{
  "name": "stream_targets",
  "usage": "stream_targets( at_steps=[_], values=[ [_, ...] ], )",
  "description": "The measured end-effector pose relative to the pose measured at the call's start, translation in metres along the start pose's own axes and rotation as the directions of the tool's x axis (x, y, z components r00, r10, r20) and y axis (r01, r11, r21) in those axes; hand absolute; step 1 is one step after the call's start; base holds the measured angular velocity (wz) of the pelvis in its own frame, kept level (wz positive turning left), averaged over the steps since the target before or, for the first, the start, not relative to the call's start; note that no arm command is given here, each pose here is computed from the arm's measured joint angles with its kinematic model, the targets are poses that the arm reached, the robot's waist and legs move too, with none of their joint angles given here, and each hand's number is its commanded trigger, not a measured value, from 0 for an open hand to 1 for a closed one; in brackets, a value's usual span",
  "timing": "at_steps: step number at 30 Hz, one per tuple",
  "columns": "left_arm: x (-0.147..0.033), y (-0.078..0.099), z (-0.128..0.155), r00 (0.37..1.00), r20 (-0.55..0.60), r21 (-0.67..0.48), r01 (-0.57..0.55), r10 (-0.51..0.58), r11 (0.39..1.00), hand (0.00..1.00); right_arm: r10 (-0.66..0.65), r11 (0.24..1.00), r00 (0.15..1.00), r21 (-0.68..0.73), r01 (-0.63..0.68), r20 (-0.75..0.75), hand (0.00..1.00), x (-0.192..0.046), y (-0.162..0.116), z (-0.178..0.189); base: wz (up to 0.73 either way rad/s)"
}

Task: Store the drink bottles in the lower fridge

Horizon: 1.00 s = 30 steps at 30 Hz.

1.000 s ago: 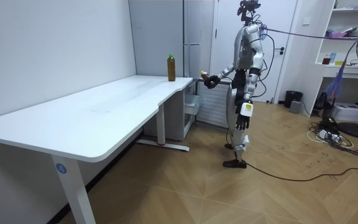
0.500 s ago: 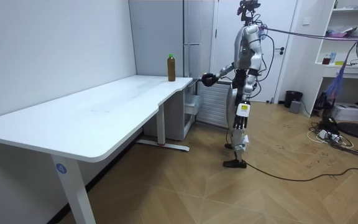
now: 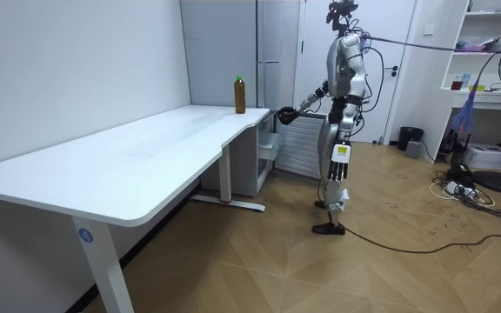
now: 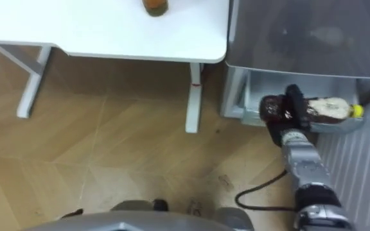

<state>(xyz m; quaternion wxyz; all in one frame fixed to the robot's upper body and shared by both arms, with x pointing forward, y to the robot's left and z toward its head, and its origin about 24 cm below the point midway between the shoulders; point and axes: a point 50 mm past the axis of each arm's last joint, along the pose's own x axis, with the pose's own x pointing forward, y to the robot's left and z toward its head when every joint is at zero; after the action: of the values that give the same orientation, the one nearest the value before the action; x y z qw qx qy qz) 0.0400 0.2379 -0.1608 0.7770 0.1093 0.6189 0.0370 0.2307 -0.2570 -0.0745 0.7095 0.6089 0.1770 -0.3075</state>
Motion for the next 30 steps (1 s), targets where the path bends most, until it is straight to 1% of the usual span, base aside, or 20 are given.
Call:
stream_targets(
  at_steps=[3,6,9,10,15,17,19,21,25,30],
  values=[
    [0.001,0.000,0.009,1.000,0.022,0.018,0.003,-0.003,1.000,0.00,0.026,0.999,1.000,0.030,-0.026,0.007,1.00,0.007,0.011,0.001,0.11],
    [0.003,0.001,0.017,0.999,0.042,0.017,0.001,-0.002,1.000,0.00,0.021,0.996,0.999,0.083,-0.023,0.024,1.00,0.016,0.025,0.002,0.08],
    [0.004,0.003,0.020,0.999,0.044,0.020,-0.007,0.006,1.000,0.00,-0.011,0.992,0.999,0.122,0.007,0.036,1.00,0.020,0.025,0.005,0.04],
    [0.004,0.003,0.022,0.999,0.047,0.038,-0.011,0.009,0.999,0.00,-0.013,0.992,0.999,0.126,0.009,0.035,1.00,0.020,0.025,0.005,0.04],
    [0.004,0.004,0.023,0.999,0.048,0.041,-0.026,0.024,0.999,0.00,-0.052,0.990,0.998,0.129,0.049,0.023,1.00,0.022,0.023,0.004,0.07],
    [0.004,0.003,0.023,0.998,0.050,0.049,-0.025,0.022,0.999,0.00,-0.040,0.991,0.999,0.130,0.037,0.023,1.00,0.023,0.029,0.005,0.08],
    [0.005,0.000,0.023,0.999,0.050,0.072,-0.017,0.013,0.997,0.00,-0.021,0.992,0.999,0.126,0.017,0.028,1.00,0.025,0.040,0.009,0.07],
    [0.005,-0.001,0.023,0.999,0.049,0.066,-0.010,0.006,0.998,0.00,0.000,0.992,0.999,0.124,-0.004,0.035,1.00,0.026,0.050,0.012,0.03],
    [0.005,0.000,0.028,0.998,0.062,-0.034,-0.001,0.003,0.999,0.00,0.067,0.990,0.996,0.117,-0.074,0.059,1.00,0.027,0.079,0.025,0.09],
    [0.005,0.004,0.034,0.997,0.075,-0.041,-0.022,0.025,0.999,0.00,0.102,0.987,0.990,0.117,-0.113,0.094,1.00,0.025,0.106,0.041,0.09]
  ],
)
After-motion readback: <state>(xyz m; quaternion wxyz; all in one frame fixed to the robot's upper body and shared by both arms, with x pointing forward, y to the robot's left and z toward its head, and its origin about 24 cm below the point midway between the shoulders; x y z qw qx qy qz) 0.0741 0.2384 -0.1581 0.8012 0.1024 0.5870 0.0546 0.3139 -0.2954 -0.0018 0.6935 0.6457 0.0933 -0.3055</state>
